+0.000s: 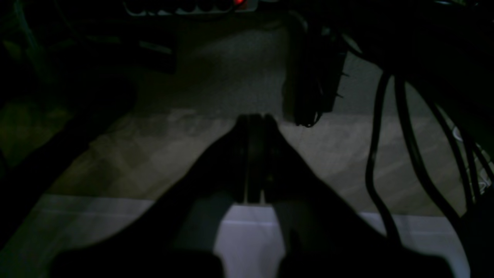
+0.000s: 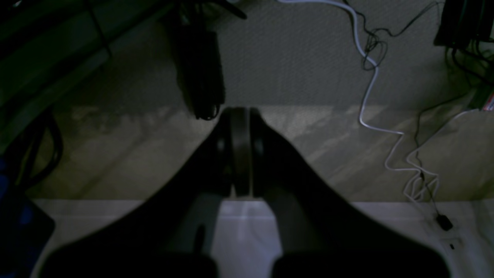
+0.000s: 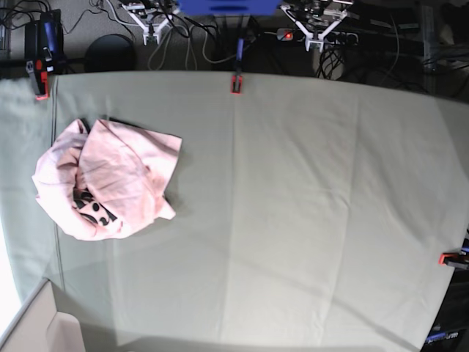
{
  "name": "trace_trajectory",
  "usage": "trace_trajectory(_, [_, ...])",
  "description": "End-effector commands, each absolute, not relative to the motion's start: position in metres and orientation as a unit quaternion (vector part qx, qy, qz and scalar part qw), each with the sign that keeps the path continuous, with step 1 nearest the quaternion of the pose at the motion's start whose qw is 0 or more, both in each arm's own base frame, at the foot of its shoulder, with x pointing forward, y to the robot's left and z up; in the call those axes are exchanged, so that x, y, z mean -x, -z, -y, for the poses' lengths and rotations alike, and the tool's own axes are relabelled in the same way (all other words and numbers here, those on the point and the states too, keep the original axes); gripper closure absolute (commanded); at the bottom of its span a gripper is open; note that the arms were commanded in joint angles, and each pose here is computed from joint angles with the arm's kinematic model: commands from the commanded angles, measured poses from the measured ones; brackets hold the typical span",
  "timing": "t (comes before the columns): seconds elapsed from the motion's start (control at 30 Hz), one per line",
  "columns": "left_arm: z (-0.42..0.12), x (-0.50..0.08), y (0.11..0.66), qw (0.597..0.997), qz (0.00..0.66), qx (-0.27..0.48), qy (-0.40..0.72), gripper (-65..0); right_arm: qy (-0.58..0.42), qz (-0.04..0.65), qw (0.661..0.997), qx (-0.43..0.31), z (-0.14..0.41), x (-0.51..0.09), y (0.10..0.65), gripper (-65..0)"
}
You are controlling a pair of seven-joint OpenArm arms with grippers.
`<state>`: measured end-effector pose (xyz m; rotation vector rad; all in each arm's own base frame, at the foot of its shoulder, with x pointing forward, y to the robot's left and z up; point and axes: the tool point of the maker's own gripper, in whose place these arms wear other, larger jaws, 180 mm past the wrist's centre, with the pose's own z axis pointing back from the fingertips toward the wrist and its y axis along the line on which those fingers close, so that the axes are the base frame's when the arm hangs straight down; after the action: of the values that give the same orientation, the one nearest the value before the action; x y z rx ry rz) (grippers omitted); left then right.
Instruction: Layout the t-shirt on the table in an organized manner, then fold the t-shirt properly
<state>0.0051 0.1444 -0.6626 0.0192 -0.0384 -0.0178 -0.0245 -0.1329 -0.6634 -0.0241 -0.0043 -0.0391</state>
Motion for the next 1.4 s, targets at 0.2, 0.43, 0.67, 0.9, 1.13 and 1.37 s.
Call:
trace_trajectory(0.2, [-0.150, -0.002, 0.662, 1.000, 0.020, -0.016, 0.009, -0.4, 0.023, -0.001, 1.000, 0.007, 0.132, 0.030, 0.663, 0.0])
trace_trajectory(0.43, [-0.161, 0.004, 0.662, 1.000, 0.016, -0.024, 0.010, -0.2, 0.023, 0.000, 1.000, 0.007, 0.132, 0.029, 0.663, 0.0])
trace_trajectory(0.67, [-0.175, 0.021, 0.659, 0.999, 0.009, -0.034, 0.013, -0.1, 0.019, 0.018, 1.000, 0.008, 0.132, 0.046, 0.658, 0.0])
trace_trajectory(0.9, [-0.187, 0.026, 0.624, 0.994, 0.094, -0.030, 0.038, -0.1, 0.015, 0.092, 0.996, 0.014, 0.138, 0.063, 0.620, 0.0])
trace_trajectory(1.13, [-0.201, -0.017, 0.545, 0.976, 0.219, 0.000, 0.008, -0.1, 0.010, 0.186, 0.982, 0.020, 0.144, 0.041, 0.554, 0.0])
trace_trajectory(1.37, [-0.192, -0.081, 0.463, 0.942, 0.332, 0.054, 0.008, -0.1, -0.009, 0.286, 0.958, 0.027, 0.152, -0.034, 0.475, 0.0])
